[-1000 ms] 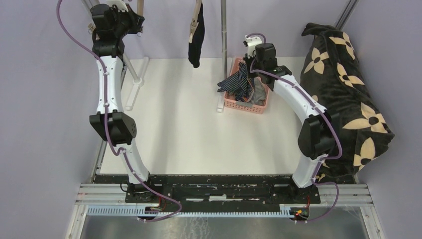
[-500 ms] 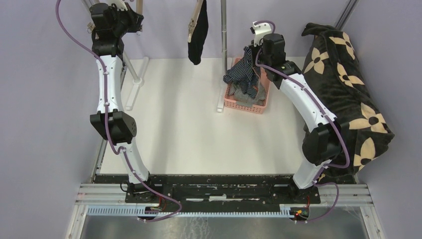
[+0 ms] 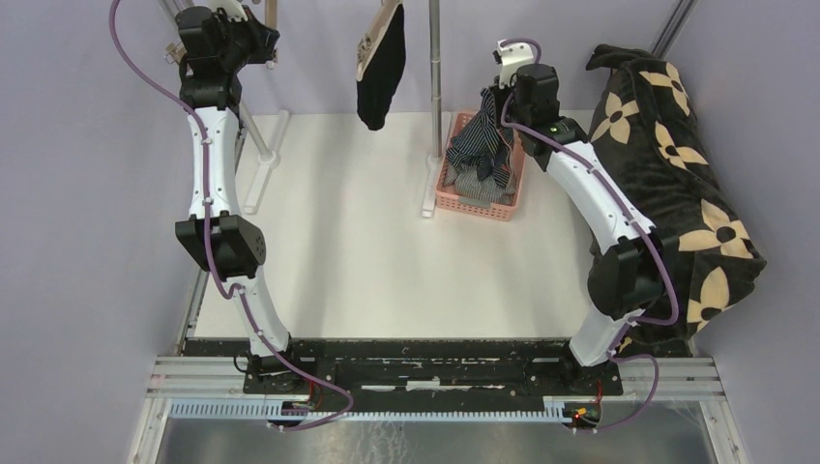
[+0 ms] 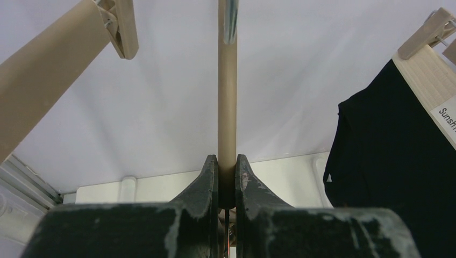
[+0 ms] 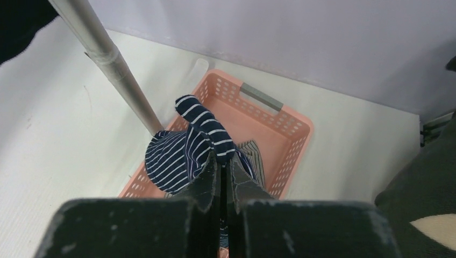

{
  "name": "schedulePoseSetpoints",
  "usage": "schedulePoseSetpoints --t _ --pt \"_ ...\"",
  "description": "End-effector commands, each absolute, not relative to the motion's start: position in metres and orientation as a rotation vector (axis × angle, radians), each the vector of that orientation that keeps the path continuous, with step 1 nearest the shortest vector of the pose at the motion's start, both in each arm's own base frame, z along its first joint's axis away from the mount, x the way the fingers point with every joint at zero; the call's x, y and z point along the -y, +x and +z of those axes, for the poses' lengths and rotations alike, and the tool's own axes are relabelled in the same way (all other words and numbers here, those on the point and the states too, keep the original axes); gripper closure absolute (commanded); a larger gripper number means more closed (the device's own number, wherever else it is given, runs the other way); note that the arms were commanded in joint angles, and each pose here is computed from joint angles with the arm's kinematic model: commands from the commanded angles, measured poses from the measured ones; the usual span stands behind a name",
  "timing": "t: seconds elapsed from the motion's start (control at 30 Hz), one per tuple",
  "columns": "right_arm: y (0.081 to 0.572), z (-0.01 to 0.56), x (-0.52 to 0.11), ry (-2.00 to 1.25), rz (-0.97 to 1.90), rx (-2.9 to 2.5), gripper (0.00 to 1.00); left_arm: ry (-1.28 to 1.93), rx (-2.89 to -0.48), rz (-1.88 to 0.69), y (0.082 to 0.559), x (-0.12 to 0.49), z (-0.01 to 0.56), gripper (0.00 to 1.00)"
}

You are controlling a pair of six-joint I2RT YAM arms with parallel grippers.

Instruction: Remove the underwear clipped to the hanger

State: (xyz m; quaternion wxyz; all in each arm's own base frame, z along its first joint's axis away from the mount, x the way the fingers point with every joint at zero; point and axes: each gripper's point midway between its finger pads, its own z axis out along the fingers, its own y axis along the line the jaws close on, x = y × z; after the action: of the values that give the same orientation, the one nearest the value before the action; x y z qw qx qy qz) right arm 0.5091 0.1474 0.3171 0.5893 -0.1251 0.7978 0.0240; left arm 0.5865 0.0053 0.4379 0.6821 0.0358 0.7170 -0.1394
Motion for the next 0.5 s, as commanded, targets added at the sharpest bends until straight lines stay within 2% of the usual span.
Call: schedulePoseSetpoints --t 0.0,0.1,0.47 --pt "0.522 0.29 -0.154 -0.292 0.093 -1.897 0.99 0.039 -1.535 -0.319 0.58 -0.009 0.465 0.89" --pt "0.526 0.276 -0.156 -0.304 0.098 -1.925 1.0 0.034 -1.519 -0.317 0.578 -0.009 0.469 0.82" --pt "0.543 0.217 -0.157 -0.314 0.126 -2.052 1.0 0.028 -1.487 -0.302 0.557 -0.009 0.487 0.66"
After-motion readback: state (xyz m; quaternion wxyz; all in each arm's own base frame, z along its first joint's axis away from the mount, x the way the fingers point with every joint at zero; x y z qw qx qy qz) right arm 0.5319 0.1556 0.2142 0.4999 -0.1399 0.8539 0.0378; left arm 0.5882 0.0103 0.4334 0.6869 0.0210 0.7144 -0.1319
